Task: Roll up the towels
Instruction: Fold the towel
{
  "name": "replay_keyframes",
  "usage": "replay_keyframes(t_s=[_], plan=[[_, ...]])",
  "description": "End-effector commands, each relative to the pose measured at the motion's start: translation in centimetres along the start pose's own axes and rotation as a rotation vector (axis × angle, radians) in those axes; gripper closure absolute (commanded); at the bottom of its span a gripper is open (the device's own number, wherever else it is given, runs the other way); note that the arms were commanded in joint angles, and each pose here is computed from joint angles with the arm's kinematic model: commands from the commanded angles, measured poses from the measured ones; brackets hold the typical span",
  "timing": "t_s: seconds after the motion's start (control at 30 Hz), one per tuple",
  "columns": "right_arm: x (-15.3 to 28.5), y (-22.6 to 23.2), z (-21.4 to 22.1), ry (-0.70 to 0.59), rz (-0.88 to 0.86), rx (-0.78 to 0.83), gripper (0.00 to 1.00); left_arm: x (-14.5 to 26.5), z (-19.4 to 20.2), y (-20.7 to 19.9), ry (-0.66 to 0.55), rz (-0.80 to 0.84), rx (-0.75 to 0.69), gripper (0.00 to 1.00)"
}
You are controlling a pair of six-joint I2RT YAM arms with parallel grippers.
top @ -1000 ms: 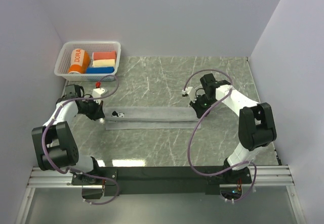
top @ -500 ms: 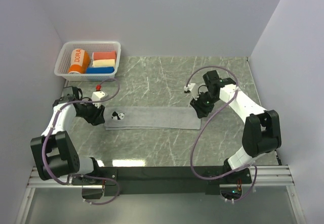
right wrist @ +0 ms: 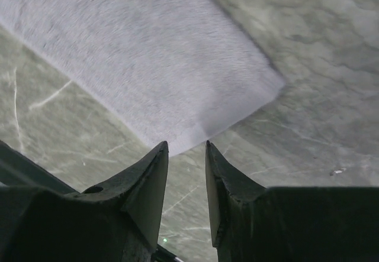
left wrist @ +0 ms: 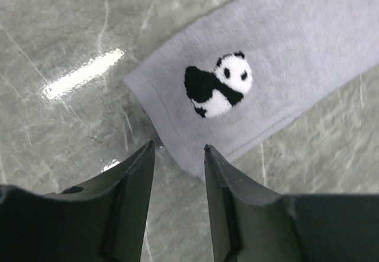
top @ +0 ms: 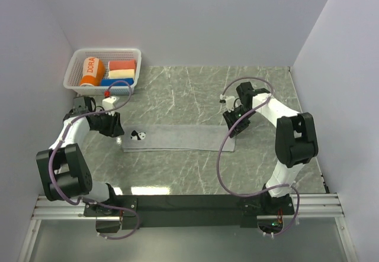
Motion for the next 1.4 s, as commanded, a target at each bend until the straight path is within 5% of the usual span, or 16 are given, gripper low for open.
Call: replay_keyframes(t_s=[0.0, 0.3, 0.53, 0.67, 0.77, 0.93, 1.37], plan=[[0.6, -1.2, -1.7, -0.073, 0.053, -0.114, 0.61, -0.6, -0.8, 0.6, -0.044, -0.028, 0.106, 0.55], [-1.8, -2.7, -2.9, -0.036, 0.059, -0.224, 0.63, -1.7, 0.1, 1.6, 0.016, -0.096, 0.209, 0.58], [-2.5, -3.4, -2.9, -0.016, 0.055, -0.262, 0.64, -1.4, 2.6, 0.8, 0.179, -0.066, 0.187, 0.6], [-2.8, -3.5, -3.0, -0.013, 0.04, -0.28, 0.74, -1.7, 4.1, 0.3, 0.287, 0.024, 0.2, 0.63], [-3.0, -3.6, -3.1, -0.008, 0.033, -0.293, 0.87, -1.9, 4.4, 0.1, 0.294, 0.061, 0.197, 0.62], [-2.7, -3.7, -3.1, -0.01, 0.024, -0.307, 0.95, -2.2, 4.1, -0.1, 0.296, 0.115, 0.21, 0.62], [-2.0, -3.6, -3.4, -0.05, -0.007, -0.331, 1.0, -1.5, 3.1, -0.6, 0.25, 0.199, 0.142, 0.99]])
Point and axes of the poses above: each gripper's point midway between its finger pads, its own x axis back along the fingers, its own y axis along the line the jaws close on, z = x × y, the point moved 9 cm from there along x, back along the fingers, and after that the axes turned 5 degrees about -x, right-handed, at the moved point
